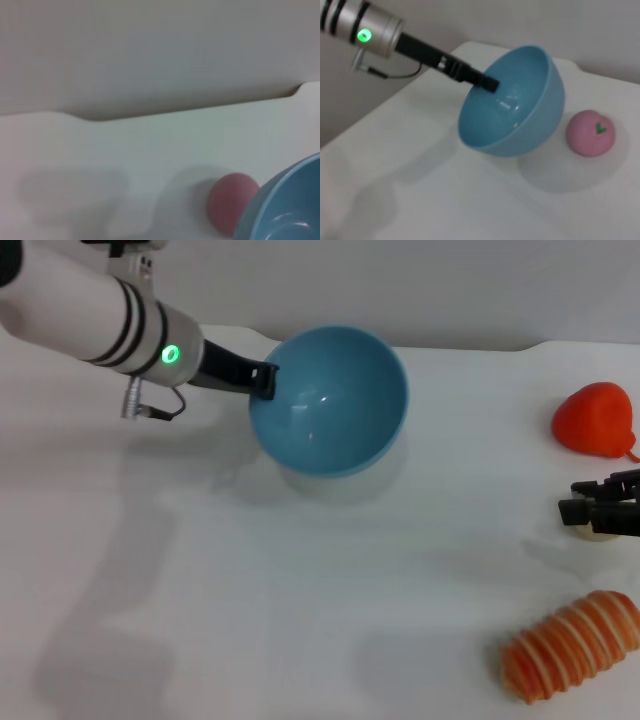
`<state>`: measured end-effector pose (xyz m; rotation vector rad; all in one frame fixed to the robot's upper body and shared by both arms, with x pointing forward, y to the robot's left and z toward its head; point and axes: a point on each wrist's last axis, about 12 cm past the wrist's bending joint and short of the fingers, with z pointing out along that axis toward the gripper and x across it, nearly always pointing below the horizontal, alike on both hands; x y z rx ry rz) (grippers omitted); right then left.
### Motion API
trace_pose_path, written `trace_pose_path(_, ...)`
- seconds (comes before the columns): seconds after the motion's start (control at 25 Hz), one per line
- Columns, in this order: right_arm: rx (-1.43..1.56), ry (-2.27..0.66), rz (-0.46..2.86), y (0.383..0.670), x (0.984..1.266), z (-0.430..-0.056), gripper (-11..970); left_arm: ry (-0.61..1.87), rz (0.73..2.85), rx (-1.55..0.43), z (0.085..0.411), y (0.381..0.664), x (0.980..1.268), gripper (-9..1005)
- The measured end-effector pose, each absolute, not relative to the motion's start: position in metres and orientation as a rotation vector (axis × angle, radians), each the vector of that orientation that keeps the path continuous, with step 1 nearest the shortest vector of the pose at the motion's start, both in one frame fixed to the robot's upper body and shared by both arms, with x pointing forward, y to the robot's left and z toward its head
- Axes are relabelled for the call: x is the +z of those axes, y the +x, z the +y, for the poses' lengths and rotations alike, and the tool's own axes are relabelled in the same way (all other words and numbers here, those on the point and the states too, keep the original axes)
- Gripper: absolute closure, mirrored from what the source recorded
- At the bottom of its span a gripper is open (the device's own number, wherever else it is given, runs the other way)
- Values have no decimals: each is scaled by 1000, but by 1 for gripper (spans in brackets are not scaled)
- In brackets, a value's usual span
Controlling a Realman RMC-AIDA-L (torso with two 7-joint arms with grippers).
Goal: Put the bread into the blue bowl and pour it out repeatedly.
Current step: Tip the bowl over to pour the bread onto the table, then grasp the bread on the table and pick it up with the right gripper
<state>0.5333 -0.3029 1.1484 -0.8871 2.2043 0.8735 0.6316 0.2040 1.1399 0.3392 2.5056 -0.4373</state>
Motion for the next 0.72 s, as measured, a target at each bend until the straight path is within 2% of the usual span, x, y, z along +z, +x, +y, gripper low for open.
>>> trace_pose_path(0.24, 649, -1126, 2277, 536, 1168, -286, 603, 313, 2579, -453, 220, 625, 1142, 990)
trace_pose_path(0.44, 495, -1294, 2378, 537, 1164, -269, 603, 305, 2589, -456, 222, 624, 1139, 990)
trace_pose_path(0.72, 621, -1412, 2425, 541, 1152, -250, 602, 304, 2584, -455, 221, 625, 1140, 991)
